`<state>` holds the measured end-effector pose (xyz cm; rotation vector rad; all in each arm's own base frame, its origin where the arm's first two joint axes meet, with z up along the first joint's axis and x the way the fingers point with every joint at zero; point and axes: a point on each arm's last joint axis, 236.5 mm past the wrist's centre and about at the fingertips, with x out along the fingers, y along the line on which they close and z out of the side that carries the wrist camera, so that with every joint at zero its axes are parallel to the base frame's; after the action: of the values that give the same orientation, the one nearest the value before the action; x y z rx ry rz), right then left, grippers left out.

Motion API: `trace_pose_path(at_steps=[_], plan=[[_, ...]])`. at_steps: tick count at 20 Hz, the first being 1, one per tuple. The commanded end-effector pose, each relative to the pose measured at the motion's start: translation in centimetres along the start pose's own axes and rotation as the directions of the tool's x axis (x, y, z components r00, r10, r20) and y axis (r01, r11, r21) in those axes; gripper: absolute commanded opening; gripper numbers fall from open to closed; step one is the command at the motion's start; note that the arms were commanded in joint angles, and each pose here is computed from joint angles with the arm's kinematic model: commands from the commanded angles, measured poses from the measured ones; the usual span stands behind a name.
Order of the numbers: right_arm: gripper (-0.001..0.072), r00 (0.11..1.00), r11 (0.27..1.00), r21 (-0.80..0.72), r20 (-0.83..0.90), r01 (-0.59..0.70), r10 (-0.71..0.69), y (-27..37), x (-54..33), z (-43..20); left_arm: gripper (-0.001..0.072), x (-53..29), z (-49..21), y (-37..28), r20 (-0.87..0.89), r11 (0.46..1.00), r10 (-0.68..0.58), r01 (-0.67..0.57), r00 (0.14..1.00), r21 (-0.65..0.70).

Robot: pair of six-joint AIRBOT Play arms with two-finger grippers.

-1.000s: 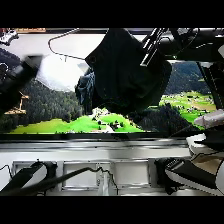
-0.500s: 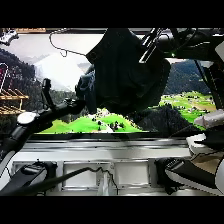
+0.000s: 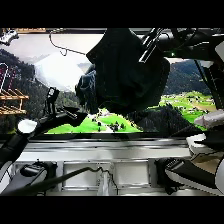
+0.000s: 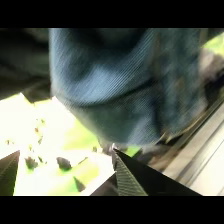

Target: Fold the clothes and pants, and hang the long-sleeved shirts on hangers.

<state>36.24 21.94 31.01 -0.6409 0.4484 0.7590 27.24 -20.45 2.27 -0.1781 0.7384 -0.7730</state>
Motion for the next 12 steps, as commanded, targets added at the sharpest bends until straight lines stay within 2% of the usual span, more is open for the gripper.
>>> trace_pose_path(at_steps=[1, 4, 5, 7, 10, 12], plan=[[0.0049, 1.0, 1.0, 0.003, 0.01, 0.002, -0.002, 0.0, 0.0, 0.2, 0.0657, 0.4, -2.4, -0.1, -0.063, 1.0, 0.007, -0.008, 0.998, -0.023], [0.0049, 1.0, 1.0, 0.007, 0.013, -0.001, 0.001, 0.0, 0.0, 0.3, 0.0663, 1.1, -2.2, -1.9, -0.044, 1.0, -0.023, 0.022, 0.999, -0.016], [0.0049, 1.0, 1.0, 0.012, 0.014, -0.003, 0.003, 0.1, 0.0, 0.3, 0.0712, 1.3, -1.7, -2.5, -0.018, 0.999, -0.031, 0.03, 0.999, -0.026], [0.0049, 1.0, 1.0, 0.016, 0.02, -0.012, 0.012, 0.3, 0.0, 0.5, 0.0711, 1.8, -0.7, -3.5, 0.033, 0.999, -0.027, 0.028, 0.999, -0.026], [0.0049, 0.999, 0.999, 0.029, 0.026, -0.022, 0.021, 0.5, 0.0, 0.6, 0.0711, 2.3, 1.0, -3.8, 0.124, 0.999, 0.028, -0.031, 0.992, 0.021], [0.0049, 0.999, 0.999, 0.038, 0.025, -0.022, 0.021, 0.5, -0.1, 0.6, 0.0701, 2.0, 3.1, -2.6, 0.225, 0.993, 0.109, -0.119, 0.968, 0.028]])
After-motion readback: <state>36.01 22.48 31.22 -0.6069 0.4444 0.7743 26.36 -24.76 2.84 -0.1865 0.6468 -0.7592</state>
